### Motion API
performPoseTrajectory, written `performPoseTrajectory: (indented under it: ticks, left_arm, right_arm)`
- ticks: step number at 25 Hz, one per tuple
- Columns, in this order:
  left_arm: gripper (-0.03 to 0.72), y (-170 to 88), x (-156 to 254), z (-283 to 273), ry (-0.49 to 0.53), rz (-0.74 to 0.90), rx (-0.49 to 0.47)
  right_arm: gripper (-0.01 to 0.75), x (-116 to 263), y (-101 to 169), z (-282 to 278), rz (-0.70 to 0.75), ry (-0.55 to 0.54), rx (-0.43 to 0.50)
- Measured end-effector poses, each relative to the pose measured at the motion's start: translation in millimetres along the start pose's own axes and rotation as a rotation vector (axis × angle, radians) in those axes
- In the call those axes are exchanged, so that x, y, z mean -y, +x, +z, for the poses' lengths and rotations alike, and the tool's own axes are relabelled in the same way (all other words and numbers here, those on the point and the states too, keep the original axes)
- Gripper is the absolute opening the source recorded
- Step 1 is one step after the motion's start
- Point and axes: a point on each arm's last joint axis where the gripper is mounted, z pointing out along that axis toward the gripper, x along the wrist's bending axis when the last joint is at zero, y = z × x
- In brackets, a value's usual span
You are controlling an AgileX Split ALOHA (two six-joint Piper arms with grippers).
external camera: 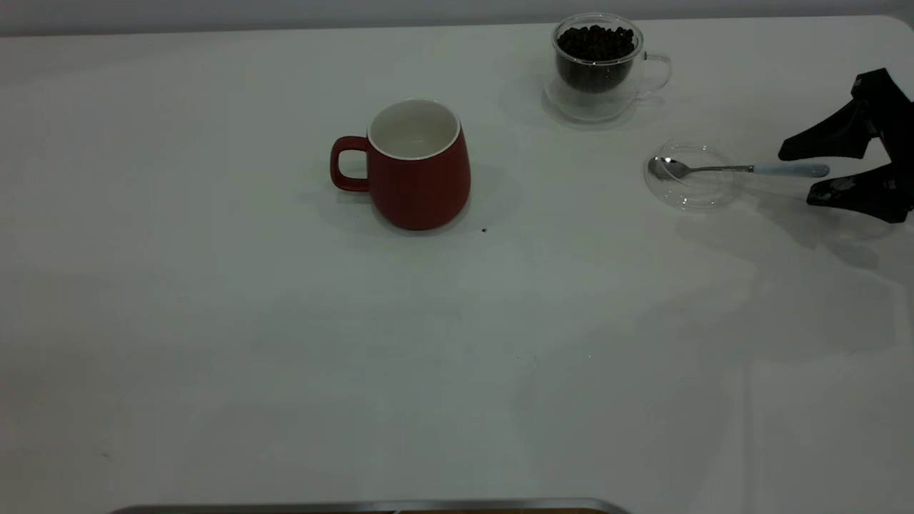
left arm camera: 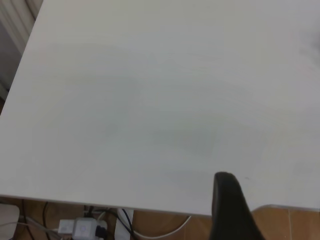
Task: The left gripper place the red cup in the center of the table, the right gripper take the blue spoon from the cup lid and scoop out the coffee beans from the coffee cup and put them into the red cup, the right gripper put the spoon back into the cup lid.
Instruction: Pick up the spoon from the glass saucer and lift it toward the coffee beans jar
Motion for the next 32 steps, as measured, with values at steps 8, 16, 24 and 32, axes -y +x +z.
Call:
performPoseTrajectory:
  ticks: [8, 16, 24, 32]
  left_arm:
    - [0.482, 0, 0, 0, -0.001, 0.0, 0.0]
    - [0.482, 0, 0, 0, -0.001, 0.0, 0.0]
    - [0.482, 0, 0, 0, -0.001, 0.0, 0.0]
    - [0.482, 0, 0, 0, -0.001, 0.0, 0.0]
  right_arm:
    - [0.584, -8, -6, 10, -0.038, 0.005, -0.017]
    - [0.564, -8, -7, 15, -0.056, 0.019, -0.038]
    - [0.457, -9, -7, 15, -0.07, 0.019, -0.04]
    - [0.31, -11, -6, 15, -0.086, 0.02, -0.042]
